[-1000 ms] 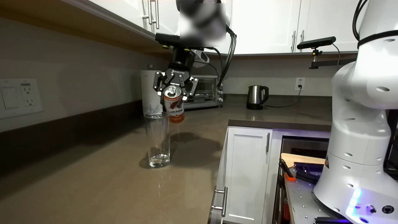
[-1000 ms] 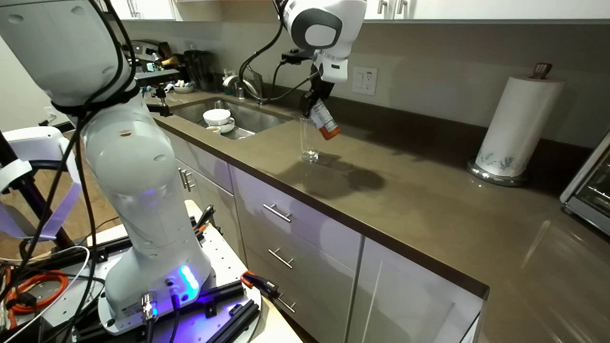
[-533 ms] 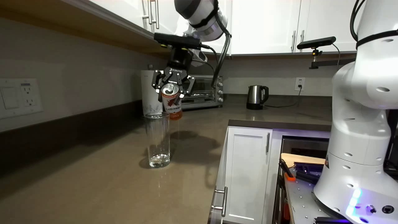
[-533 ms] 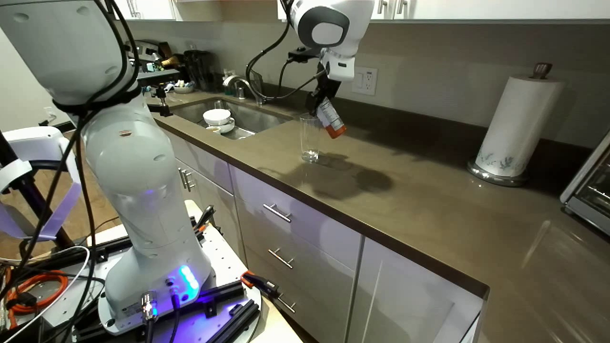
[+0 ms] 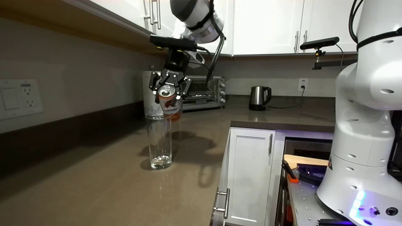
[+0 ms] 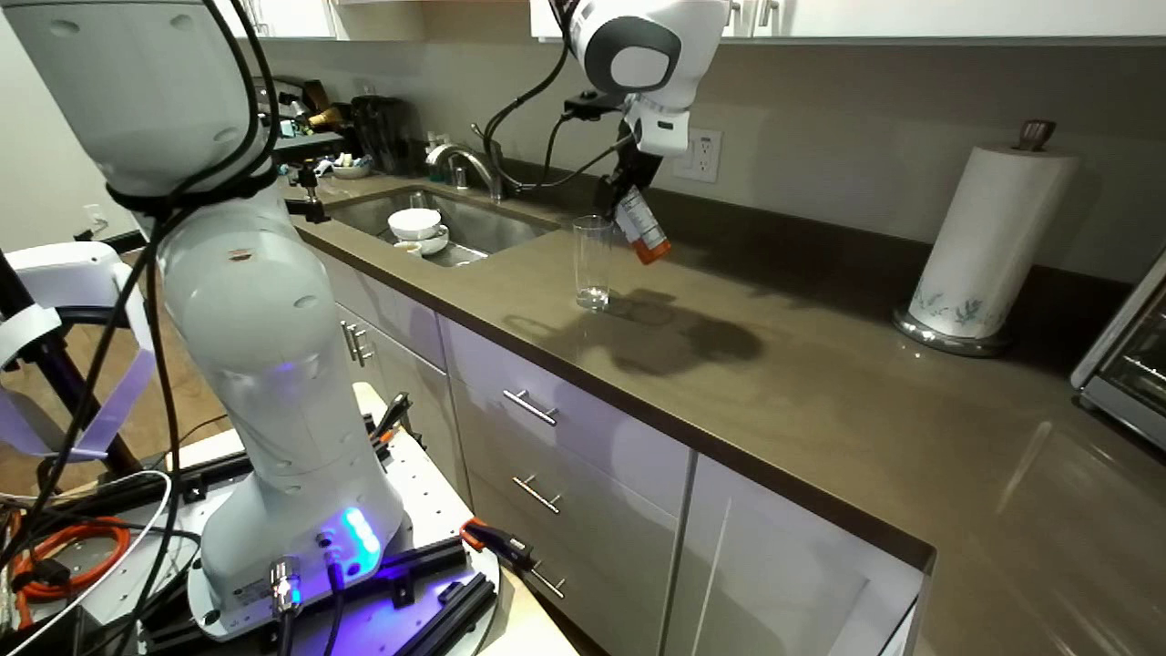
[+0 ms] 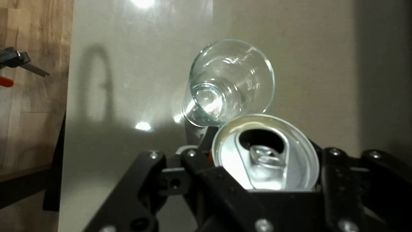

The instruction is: Pick up the can, pour its contents in the glass cup and put it down

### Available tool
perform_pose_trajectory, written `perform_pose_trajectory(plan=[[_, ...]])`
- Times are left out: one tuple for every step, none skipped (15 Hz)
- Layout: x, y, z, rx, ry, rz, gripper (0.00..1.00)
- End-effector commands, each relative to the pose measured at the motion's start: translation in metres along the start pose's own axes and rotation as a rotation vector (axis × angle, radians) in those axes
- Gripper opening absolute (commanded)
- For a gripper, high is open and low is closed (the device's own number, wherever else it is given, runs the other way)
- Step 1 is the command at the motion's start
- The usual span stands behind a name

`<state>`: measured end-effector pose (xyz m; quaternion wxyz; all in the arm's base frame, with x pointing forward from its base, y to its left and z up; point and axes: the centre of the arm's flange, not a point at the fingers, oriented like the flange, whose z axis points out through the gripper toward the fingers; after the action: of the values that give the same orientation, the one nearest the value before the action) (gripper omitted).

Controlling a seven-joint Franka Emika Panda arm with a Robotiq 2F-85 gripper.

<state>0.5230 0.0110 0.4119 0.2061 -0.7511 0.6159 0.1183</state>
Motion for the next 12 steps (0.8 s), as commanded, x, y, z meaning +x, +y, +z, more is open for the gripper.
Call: perform_pose_trajectory(plan=[[-0.007,-0.008,-0.003,0.001,0.035,0.008,0.29],[-0.008,-0.007,-0.003,0.003,0.040,0.004,0.29],[-0.008,-0.007,-0.002,0.001,0.047,0.001,0.29],[-0.009,-0.007,-0.002,-0.003,0.052,-0.001,0.29],[-0.010,-0.006,-0.001,-0.004,0.058,-0.005,0.29],[-0.011,-0.006,0.000,-0.002,0.066,-0.008,0.29],[-0.012,-0.006,0.000,-0.003,0.069,-0.011,0.29],[-0.013,-0.006,0.001,-0.002,0.073,-0.014,0.29],[-0.015,-0.007,0.002,-0.002,0.077,-0.018,0.29],[-0.017,-0.007,0.003,-0.002,0.084,-0.022,0.28],[-0.018,-0.007,0.003,-0.003,0.090,-0.026,0.28],[-0.020,-0.007,0.004,-0.002,0.098,-0.029,0.28]])
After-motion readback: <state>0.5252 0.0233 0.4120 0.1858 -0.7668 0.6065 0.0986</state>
